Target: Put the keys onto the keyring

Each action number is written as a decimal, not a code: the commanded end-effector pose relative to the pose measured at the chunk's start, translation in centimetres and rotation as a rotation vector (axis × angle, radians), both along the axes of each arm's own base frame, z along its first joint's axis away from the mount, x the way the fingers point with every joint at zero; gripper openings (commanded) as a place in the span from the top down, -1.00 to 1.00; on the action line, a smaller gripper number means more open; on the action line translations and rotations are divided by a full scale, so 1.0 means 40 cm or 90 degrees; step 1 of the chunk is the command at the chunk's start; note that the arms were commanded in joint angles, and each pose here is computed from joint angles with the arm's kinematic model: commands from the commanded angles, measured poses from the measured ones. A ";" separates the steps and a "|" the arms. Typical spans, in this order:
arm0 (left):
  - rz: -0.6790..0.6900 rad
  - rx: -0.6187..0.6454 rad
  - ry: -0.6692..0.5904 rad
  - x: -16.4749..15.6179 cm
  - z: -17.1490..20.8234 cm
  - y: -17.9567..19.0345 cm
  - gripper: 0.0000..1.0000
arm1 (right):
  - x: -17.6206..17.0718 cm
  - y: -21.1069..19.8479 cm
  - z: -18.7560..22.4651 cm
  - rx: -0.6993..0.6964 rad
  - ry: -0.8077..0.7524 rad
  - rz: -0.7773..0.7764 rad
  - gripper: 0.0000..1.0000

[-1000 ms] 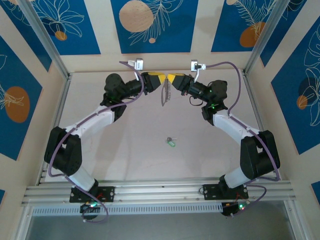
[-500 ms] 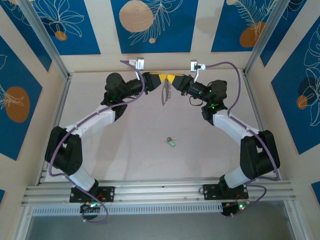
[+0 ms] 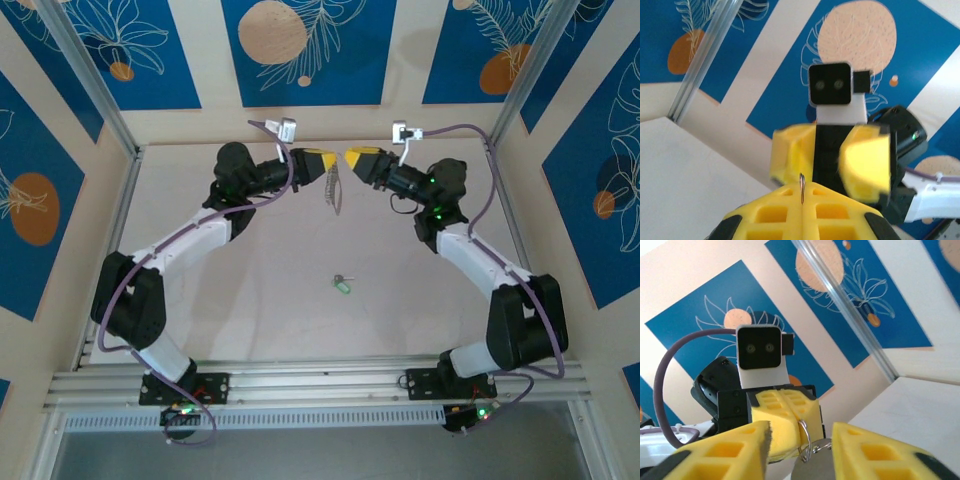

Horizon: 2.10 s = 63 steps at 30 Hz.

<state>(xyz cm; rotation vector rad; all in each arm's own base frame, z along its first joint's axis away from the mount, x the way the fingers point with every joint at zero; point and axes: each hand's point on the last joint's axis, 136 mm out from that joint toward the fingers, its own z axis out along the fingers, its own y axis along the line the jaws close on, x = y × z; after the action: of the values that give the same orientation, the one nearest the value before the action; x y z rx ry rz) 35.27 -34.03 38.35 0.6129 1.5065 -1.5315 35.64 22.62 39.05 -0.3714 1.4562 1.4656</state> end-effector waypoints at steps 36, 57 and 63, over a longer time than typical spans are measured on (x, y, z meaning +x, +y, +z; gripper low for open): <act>-0.205 0.105 -0.138 -0.131 0.057 0.000 1.00 | -0.139 0.006 -0.021 -0.122 -0.051 0.105 0.24; -0.220 0.100 -0.131 -0.137 0.055 -0.002 1.00 | -0.139 0.038 0.012 -0.110 -0.072 0.122 0.36; -0.225 0.099 -0.131 -0.140 0.056 -0.002 1.00 | -0.133 0.046 0.015 -0.110 -0.072 0.125 0.43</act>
<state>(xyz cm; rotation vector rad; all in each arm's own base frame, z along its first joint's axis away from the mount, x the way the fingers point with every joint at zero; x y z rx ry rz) 29.87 -34.33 39.65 1.1082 1.4722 -1.5556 30.27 24.18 38.53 -0.6953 1.5212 1.4549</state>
